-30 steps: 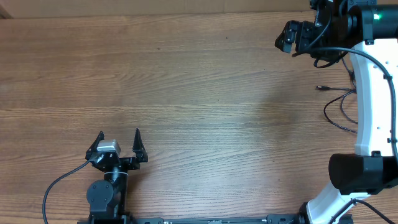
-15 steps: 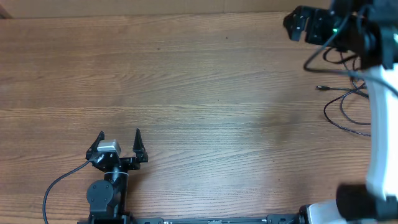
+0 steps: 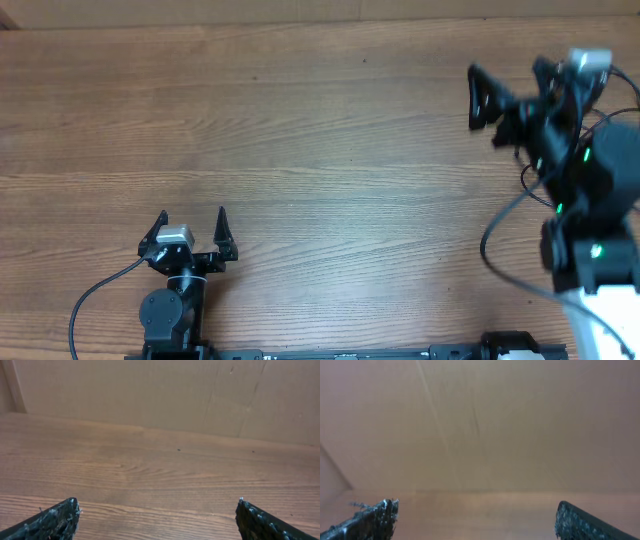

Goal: Untangle cables

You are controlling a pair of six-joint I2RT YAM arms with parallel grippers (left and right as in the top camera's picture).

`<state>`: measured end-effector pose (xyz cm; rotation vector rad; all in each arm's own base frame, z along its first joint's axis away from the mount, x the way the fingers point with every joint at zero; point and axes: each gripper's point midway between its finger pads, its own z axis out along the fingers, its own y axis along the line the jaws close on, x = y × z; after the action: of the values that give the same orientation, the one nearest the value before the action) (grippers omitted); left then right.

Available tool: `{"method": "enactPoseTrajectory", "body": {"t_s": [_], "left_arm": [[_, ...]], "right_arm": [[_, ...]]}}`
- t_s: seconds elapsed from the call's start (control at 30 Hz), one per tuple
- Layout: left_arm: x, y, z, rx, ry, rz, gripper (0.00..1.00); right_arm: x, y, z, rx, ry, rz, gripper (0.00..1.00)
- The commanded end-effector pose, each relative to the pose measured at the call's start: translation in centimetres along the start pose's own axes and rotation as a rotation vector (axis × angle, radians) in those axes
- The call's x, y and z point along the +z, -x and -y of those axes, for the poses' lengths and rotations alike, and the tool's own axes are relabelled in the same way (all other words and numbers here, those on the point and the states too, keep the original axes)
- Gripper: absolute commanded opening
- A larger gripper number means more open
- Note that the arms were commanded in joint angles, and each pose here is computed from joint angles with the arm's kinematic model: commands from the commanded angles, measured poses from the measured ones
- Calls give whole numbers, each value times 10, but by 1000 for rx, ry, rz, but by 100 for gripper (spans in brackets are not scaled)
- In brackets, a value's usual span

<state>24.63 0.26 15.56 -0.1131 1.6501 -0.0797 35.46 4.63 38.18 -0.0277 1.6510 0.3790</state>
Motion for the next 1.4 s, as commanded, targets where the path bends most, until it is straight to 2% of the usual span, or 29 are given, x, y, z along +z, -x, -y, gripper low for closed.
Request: {"method": "enactPoseTrajectory", "body": {"t_s": [0.0, 0.23, 0.47, 0.73, 0.9, 1.37], "left_arm": [[0, 0, 1, 18, -9, 5, 100], [0, 0, 1, 18, -9, 5, 100], [0, 0, 1, 18, -9, 5, 100], [0, 0, 1, 18, -9, 5, 99], [0, 0, 1, 18, -9, 5, 99], [0, 0, 1, 18, -9, 5, 100]], "right_arm": [[-30, -29, -2, 5, 29, 111, 100], [-67, -90, 2, -22, 55, 240, 100], [-86, -145, 9, -30, 61, 268, 100], [-91, -183, 22, -8, 11, 182, 100], [-97, -213, 34, 25, -44, 70, 100], [-98, -211, 40, 25, -76, 81, 100]]}}
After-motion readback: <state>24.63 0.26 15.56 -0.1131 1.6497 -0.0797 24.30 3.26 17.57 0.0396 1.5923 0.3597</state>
